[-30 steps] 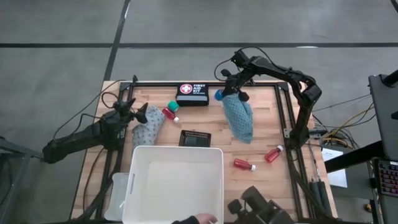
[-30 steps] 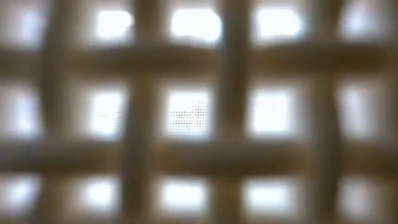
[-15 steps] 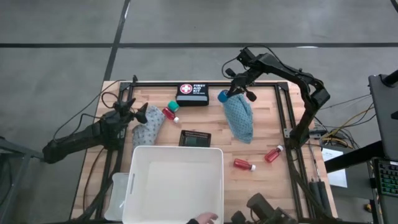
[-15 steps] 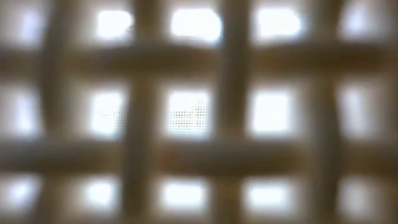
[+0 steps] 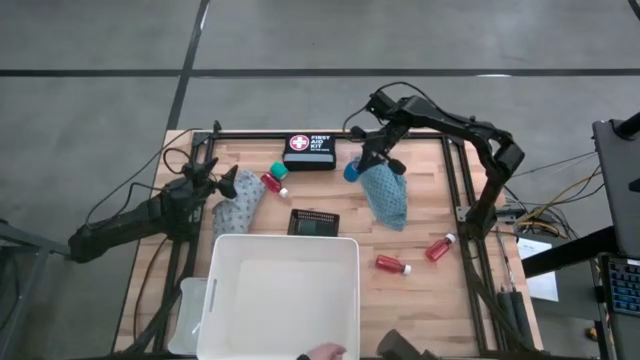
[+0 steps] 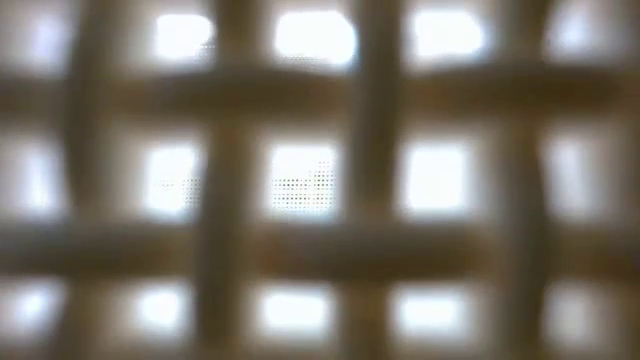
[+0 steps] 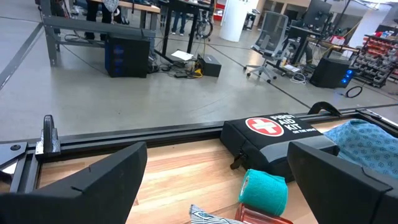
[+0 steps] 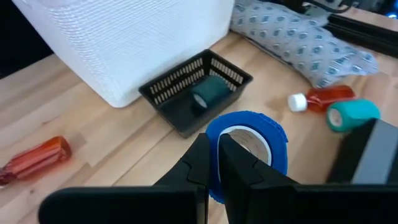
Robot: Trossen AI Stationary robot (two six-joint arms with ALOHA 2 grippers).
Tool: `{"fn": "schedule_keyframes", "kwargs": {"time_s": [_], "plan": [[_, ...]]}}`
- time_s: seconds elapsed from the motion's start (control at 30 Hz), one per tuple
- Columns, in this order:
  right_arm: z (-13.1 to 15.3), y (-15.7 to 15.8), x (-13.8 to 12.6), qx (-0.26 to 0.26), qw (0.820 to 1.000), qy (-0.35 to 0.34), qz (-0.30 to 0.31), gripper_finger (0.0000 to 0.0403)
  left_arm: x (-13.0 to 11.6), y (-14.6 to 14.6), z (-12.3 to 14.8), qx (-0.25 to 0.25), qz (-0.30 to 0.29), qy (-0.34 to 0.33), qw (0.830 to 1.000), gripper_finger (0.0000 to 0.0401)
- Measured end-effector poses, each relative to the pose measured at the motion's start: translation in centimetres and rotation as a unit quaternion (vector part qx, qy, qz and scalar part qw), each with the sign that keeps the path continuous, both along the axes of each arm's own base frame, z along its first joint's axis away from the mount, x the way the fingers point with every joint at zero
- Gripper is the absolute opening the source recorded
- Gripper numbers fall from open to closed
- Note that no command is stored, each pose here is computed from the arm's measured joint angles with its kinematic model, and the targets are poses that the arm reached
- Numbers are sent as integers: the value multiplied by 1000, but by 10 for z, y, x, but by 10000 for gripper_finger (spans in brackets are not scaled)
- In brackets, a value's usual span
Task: Pick & Place Medicine items
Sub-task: Put the blue bandage into the black bin
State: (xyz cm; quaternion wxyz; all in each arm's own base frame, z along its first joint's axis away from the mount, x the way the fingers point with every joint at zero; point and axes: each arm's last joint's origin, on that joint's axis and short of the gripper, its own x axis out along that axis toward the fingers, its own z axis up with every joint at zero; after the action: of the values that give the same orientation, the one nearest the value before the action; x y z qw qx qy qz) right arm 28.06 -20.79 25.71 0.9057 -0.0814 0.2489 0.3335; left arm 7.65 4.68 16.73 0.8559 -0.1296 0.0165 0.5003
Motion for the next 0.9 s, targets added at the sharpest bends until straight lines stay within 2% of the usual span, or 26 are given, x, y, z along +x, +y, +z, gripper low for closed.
{"fn": "schedule_keyframes", "kwargs": {"time_s": [0.17,0.4,0.53,0.9], "plan": [[0,12,8,-5,1000,-5,25,13,0,0,0,0,0,0,1000,393],[0,28,19,-42,995,-40,81,13,0,0,0,0,0,0,1000,393],[1,33,25,-51,993,-53,93,13,0,0,0,0,0,0,1000,393],[5,57,47,-59,981,-117,141,13,0,0,0,0,0,0,1000,393]]}}
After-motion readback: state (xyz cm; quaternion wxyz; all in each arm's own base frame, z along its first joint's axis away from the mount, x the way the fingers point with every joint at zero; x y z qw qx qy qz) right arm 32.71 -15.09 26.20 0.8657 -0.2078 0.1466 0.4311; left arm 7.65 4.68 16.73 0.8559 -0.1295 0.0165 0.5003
